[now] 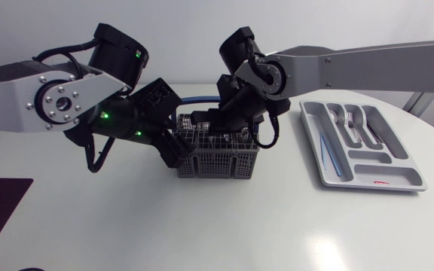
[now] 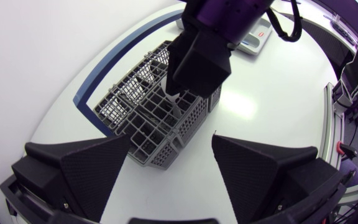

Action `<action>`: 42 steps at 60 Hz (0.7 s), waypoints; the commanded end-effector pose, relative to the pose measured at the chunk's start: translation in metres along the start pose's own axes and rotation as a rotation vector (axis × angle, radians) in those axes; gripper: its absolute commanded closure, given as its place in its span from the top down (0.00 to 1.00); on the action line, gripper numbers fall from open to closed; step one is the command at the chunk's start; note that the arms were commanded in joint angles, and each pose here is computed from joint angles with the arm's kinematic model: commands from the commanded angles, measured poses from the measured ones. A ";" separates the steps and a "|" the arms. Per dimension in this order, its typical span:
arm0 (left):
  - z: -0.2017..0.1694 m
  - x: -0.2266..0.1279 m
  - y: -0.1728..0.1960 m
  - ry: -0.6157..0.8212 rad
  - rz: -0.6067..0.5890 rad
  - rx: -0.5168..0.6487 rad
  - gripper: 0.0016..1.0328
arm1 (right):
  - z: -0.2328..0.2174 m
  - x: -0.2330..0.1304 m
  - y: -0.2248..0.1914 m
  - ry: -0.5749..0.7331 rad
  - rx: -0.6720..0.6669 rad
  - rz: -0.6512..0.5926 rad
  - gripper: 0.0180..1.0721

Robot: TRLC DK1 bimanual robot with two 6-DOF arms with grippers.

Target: Unload the cutlery basket into the drawer organizer.

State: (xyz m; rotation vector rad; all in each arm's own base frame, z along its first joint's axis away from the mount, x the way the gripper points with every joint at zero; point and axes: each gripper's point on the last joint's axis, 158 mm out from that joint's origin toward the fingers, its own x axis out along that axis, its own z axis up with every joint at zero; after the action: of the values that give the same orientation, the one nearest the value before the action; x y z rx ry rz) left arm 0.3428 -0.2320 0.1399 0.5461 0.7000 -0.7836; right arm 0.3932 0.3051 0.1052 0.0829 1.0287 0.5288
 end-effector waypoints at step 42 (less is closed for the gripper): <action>-0.006 0.012 -0.010 0.022 -0.030 0.027 0.93 | 0.026 -0.112 0.053 -0.137 -0.121 0.110 0.06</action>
State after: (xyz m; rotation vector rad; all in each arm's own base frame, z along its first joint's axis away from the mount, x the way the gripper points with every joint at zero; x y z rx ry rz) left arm 0.3421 -0.2342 0.1360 0.5493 0.7057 -0.7893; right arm 0.3569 0.3047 0.1956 0.0659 0.9050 0.6445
